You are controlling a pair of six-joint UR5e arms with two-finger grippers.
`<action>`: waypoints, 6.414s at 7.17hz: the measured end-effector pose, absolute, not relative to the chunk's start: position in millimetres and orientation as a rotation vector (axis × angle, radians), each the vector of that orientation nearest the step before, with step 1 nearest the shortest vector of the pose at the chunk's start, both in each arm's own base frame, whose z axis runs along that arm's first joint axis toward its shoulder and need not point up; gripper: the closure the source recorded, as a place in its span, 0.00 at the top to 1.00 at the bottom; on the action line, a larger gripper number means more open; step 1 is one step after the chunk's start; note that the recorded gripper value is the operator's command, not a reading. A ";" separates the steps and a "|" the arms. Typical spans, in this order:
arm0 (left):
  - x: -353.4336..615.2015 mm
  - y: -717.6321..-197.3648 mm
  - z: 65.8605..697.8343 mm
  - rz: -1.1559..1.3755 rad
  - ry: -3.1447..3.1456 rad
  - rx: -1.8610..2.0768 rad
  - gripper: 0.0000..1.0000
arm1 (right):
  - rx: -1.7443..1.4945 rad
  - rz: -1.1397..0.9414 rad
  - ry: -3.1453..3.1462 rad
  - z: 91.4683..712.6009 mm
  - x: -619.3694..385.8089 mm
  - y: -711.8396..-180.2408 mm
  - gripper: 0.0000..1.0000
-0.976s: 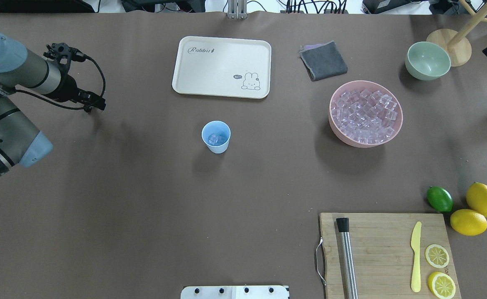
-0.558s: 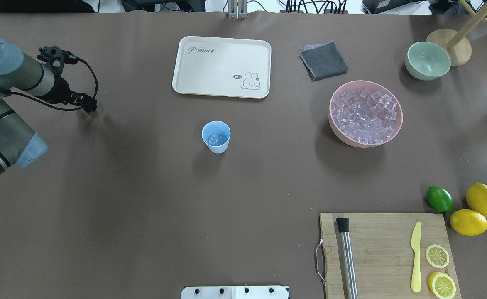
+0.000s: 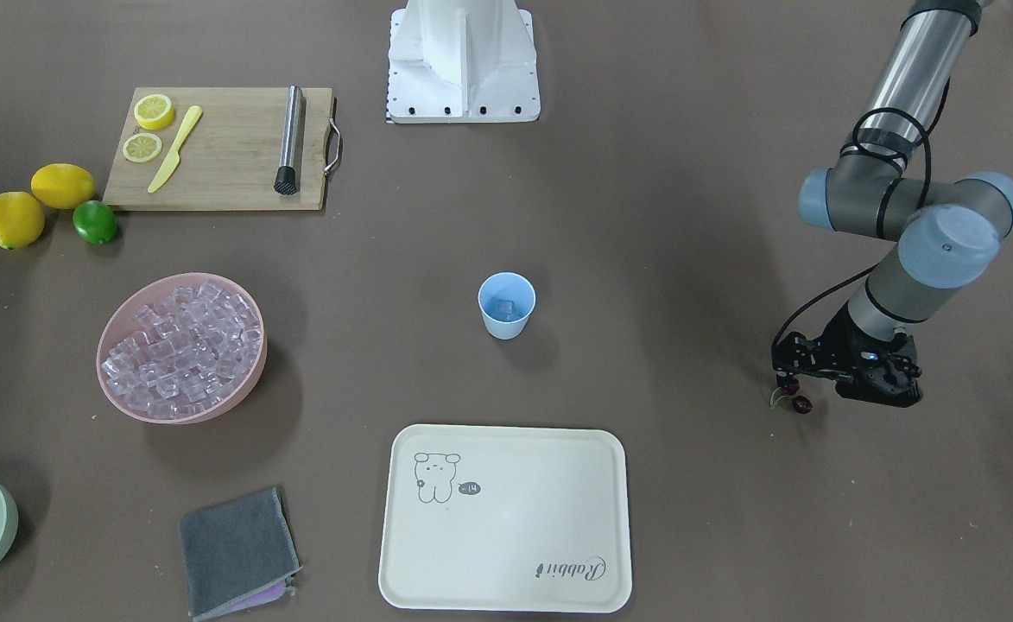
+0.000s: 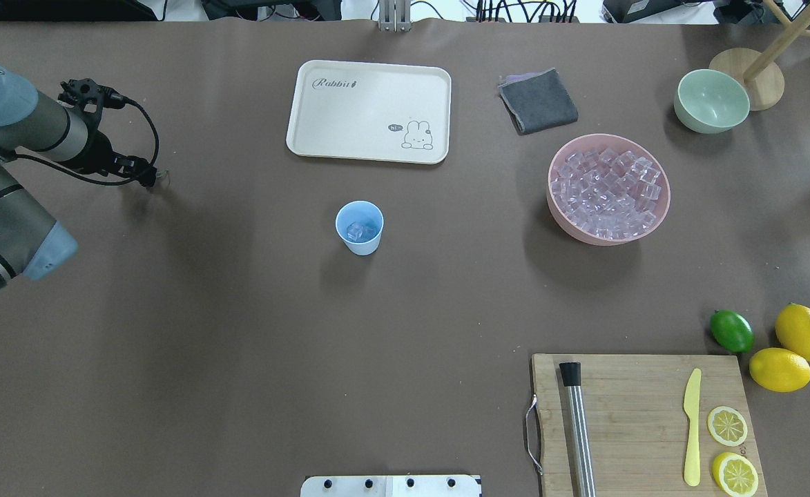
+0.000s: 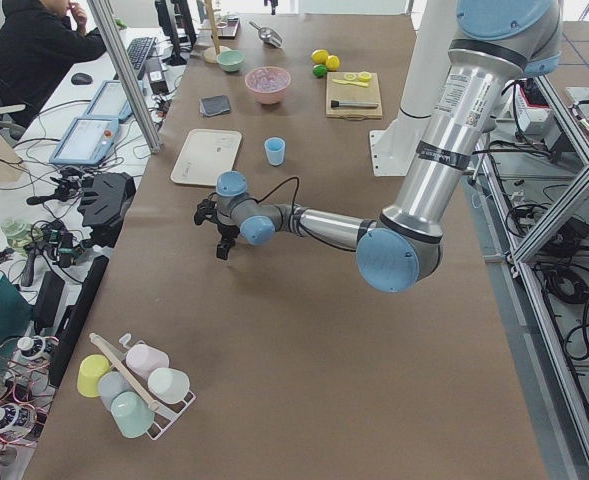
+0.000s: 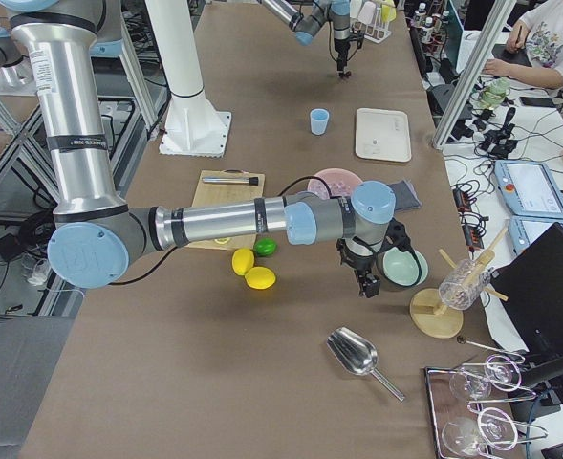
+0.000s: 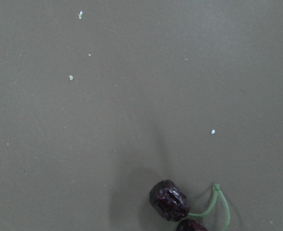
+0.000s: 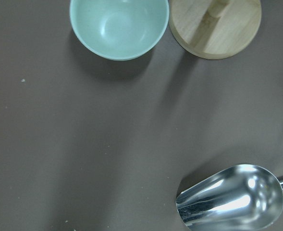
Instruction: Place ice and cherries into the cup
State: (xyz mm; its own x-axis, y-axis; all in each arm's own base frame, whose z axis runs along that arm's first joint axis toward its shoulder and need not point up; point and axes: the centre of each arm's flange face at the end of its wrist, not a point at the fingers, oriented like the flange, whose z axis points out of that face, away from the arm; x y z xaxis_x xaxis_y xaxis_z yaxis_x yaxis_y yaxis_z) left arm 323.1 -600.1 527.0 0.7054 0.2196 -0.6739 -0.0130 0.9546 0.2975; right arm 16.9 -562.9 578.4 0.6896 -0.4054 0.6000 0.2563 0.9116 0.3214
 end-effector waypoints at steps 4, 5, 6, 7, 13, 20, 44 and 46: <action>325.2 -603.9 529.8 0.109 0.758 0.288 0.67 | 0.158 -0.247 -0.702 588.9 20.6 -558.9 0.98; 326.1 -604.3 526.7 0.093 0.765 0.285 0.47 | 0.158 -0.247 -0.700 590.2 20.7 -557.9 0.98; 326.7 -604.8 524.2 0.082 0.769 0.283 0.28 | 0.158 -0.249 -0.699 591.9 21.0 -556.5 0.99; 326.7 -604.8 523.1 0.077 0.772 0.283 0.13 | 0.155 -0.250 -0.698 594.5 21.2 -554.2 0.99; 311.6 -603.5 482.2 0.022 0.849 0.295 0.00 | 0.146 -0.249 -0.700 601.2 20.7 -545.3 0.99; 431.6 -499.0 224.8 -0.046 1.178 0.312 0.00 | 0.147 -0.232 -0.708 599.3 24.3 -545.1 0.99; -77.7 -552.8 537.3 -0.030 0.683 0.177 0.98 | 0.136 -0.165 -0.713 589.5 29.1 -561.7 0.99; -76.0 -571.2 563.3 -0.012 0.657 0.203 0.98 | 0.142 -0.141 -0.698 593.0 41.3 -556.7 0.99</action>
